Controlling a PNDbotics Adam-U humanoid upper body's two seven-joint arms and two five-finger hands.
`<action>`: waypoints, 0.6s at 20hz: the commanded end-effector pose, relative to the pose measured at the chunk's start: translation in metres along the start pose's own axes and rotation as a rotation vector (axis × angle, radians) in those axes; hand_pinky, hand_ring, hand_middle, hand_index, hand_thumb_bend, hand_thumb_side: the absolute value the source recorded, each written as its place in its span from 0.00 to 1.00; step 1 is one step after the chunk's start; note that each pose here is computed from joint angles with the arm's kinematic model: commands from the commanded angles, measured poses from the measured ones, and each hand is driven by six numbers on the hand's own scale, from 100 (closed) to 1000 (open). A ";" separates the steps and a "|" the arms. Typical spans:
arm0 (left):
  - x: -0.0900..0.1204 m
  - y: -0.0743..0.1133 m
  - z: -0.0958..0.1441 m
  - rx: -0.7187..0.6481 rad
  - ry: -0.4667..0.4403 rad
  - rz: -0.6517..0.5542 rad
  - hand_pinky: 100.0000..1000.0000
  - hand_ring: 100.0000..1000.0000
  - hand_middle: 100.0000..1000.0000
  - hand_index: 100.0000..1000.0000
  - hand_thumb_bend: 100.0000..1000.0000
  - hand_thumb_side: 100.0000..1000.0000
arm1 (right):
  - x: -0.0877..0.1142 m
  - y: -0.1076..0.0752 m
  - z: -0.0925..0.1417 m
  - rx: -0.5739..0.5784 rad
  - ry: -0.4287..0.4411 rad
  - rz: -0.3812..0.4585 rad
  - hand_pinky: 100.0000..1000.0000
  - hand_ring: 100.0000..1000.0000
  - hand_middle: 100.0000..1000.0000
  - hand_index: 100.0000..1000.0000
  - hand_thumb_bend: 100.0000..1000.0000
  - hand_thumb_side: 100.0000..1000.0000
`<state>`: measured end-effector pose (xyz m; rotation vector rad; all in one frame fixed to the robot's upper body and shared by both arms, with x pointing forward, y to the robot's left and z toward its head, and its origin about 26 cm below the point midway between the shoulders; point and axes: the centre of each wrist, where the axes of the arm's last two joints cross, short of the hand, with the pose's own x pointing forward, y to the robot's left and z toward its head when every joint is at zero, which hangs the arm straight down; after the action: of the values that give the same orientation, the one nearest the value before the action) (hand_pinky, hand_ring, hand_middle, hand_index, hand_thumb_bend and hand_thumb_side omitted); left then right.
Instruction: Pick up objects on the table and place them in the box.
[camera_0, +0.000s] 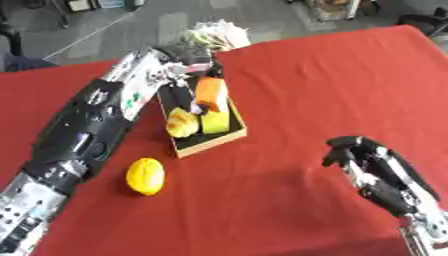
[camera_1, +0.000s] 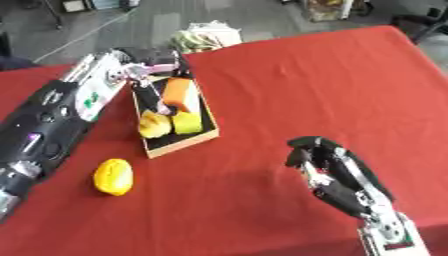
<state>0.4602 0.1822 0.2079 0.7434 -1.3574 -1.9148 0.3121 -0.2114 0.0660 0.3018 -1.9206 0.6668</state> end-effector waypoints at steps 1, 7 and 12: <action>-0.006 0.018 0.010 0.023 0.016 -0.029 0.77 0.63 0.62 0.75 0.43 0.00 | 0.005 -0.001 -0.004 0.001 -0.019 0.013 0.70 0.55 0.49 0.70 0.00 0.33; -0.013 0.022 0.016 -0.007 0.032 -0.026 0.81 0.70 0.71 0.80 0.49 0.00 | 0.004 -0.002 -0.003 -0.003 -0.016 0.014 0.70 0.55 0.49 0.70 0.00 0.33; -0.017 0.025 0.022 0.014 0.041 -0.016 0.85 0.74 0.76 0.84 0.57 0.00 | 0.004 -0.002 -0.003 -0.005 -0.014 0.016 0.70 0.55 0.49 0.70 0.00 0.33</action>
<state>0.4597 0.1950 0.2178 0.7450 -1.3112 -1.9138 0.3120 -0.2116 0.0657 0.2939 -1.9194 0.6675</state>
